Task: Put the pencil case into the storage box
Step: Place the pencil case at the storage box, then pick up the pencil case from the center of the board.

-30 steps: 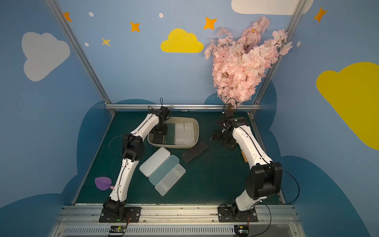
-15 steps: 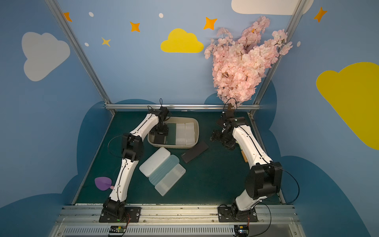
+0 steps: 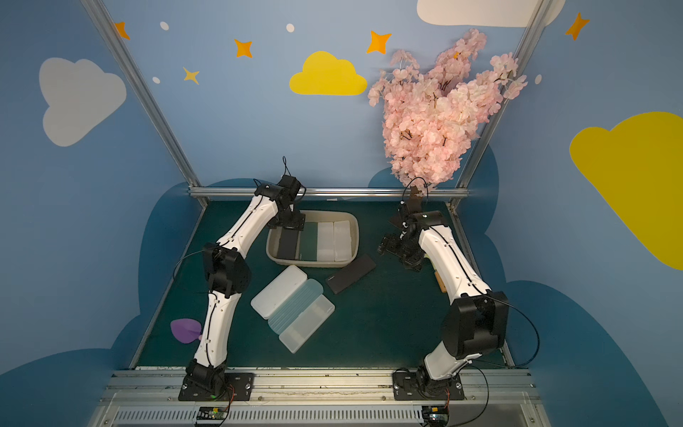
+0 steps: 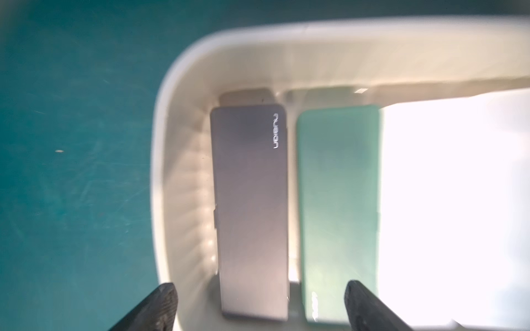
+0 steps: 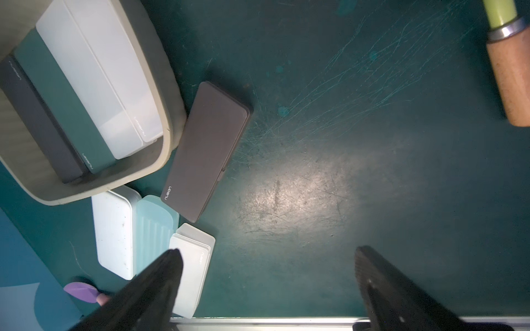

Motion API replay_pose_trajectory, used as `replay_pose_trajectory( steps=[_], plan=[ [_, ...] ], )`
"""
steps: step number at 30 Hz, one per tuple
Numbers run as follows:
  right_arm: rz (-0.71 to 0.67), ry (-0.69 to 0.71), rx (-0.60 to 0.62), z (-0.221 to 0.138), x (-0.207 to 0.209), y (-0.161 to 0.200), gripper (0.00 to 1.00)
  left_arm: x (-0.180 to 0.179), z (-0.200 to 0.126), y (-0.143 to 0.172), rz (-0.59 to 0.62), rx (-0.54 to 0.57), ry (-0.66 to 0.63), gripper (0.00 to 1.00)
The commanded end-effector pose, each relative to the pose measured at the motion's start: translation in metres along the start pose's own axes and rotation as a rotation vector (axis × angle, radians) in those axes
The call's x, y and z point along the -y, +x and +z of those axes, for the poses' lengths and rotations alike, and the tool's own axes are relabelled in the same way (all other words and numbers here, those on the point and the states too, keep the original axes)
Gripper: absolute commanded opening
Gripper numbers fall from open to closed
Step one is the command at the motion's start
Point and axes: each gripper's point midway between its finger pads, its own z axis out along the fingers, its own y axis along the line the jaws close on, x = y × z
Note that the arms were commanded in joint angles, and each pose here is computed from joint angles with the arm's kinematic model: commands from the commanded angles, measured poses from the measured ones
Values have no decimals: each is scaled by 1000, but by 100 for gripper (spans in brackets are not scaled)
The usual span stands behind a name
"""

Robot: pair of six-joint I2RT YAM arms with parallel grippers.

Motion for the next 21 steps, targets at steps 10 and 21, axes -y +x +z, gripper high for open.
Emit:
replay_pose_trajectory(
  steps=[10,21],
  plan=[
    [217,-81,-167,42,-26,41,98,-20,-81,36,-140,101,66,94],
    [215,-3,-221,97,-82,86,98,-90,-98,106,-266,71,34,94]
  ],
)
